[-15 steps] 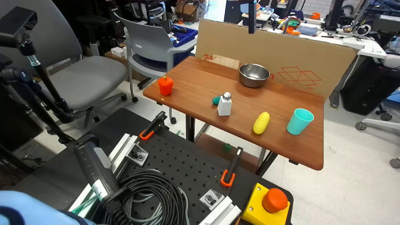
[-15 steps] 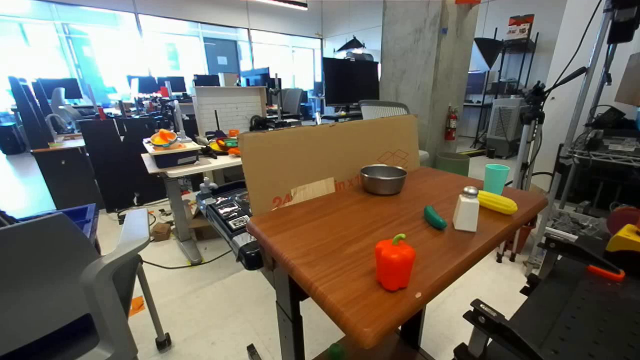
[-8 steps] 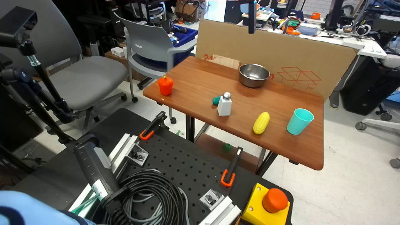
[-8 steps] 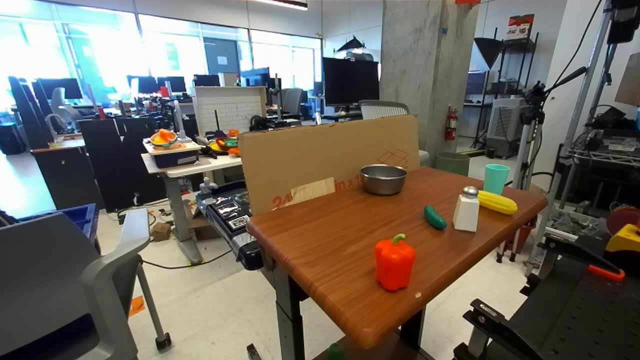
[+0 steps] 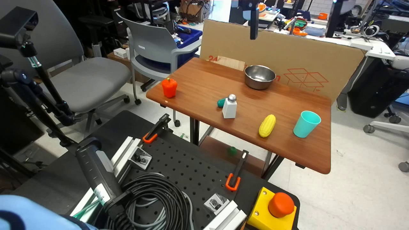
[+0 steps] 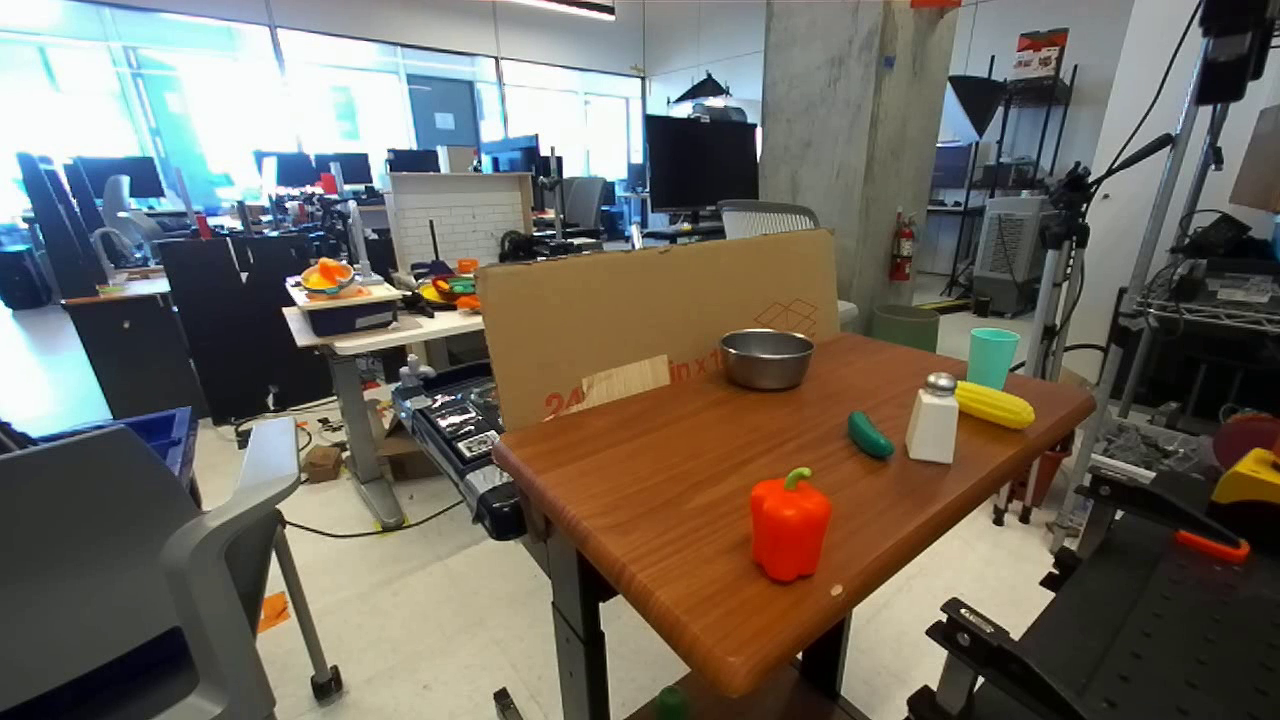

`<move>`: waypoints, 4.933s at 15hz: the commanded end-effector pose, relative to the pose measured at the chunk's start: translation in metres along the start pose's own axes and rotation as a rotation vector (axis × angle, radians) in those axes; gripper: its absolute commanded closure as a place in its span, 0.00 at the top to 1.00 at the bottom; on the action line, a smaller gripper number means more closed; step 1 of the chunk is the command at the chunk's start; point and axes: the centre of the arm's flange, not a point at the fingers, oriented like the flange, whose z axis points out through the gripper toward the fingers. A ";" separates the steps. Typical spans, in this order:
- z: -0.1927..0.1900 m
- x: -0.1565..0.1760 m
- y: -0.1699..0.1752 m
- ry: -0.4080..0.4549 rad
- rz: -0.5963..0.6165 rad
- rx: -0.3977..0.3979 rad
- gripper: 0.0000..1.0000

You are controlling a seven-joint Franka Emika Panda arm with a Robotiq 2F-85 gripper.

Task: Move the yellow object to the left.

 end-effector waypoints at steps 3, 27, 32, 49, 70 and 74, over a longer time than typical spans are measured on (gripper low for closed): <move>0.051 0.058 0.008 0.037 0.120 0.070 1.00; 0.293 0.149 0.010 -0.177 0.293 0.147 0.75; 0.296 0.157 0.009 -0.199 0.300 0.124 0.43; 0.143 0.241 -0.123 0.030 0.102 0.155 0.10; 0.218 0.193 -0.240 -0.123 -0.141 0.193 0.74; 0.175 0.189 -0.238 -0.085 -0.179 0.190 0.99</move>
